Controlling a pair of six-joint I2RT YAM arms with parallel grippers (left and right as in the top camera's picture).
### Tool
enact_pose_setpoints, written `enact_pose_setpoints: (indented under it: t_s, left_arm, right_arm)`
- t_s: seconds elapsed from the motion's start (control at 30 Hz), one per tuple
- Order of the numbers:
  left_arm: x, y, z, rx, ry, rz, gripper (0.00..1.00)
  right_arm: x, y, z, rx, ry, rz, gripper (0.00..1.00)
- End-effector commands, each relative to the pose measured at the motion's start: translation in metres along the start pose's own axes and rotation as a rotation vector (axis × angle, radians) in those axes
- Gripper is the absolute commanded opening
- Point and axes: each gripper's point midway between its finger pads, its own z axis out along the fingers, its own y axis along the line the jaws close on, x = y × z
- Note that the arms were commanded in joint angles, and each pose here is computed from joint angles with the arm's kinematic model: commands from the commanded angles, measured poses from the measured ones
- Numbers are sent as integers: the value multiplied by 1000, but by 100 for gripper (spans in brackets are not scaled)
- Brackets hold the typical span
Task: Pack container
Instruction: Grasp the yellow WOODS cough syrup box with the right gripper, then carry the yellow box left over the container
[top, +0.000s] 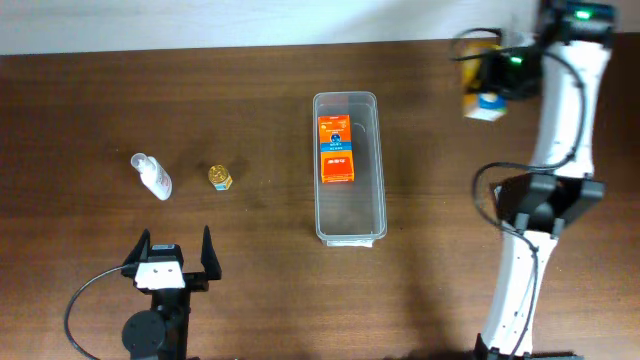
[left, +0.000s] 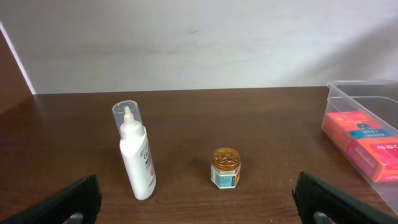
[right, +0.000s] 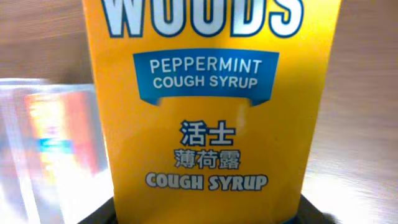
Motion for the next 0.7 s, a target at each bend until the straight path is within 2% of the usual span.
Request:
enact_pose_setpoints:
  t_s: [0.0, 0.3, 0.53, 0.67]
  left_arm:
    - [1, -1, 0, 2, 2, 12, 99]
    - [1, -1, 0, 2, 2, 12, 99]
    - [1, -1, 0, 2, 2, 12, 99]
    - [1, -1, 0, 2, 2, 12, 99]
  right_arm:
    - [1, 65, -12, -86, -28, -11, 49]
    - [33, 174, 16, -137, 59, -116, 49]
    - [58, 220, 30, -99, 95, -158, 49]
    - [63, 225, 36, -9, 78, -174, 49]
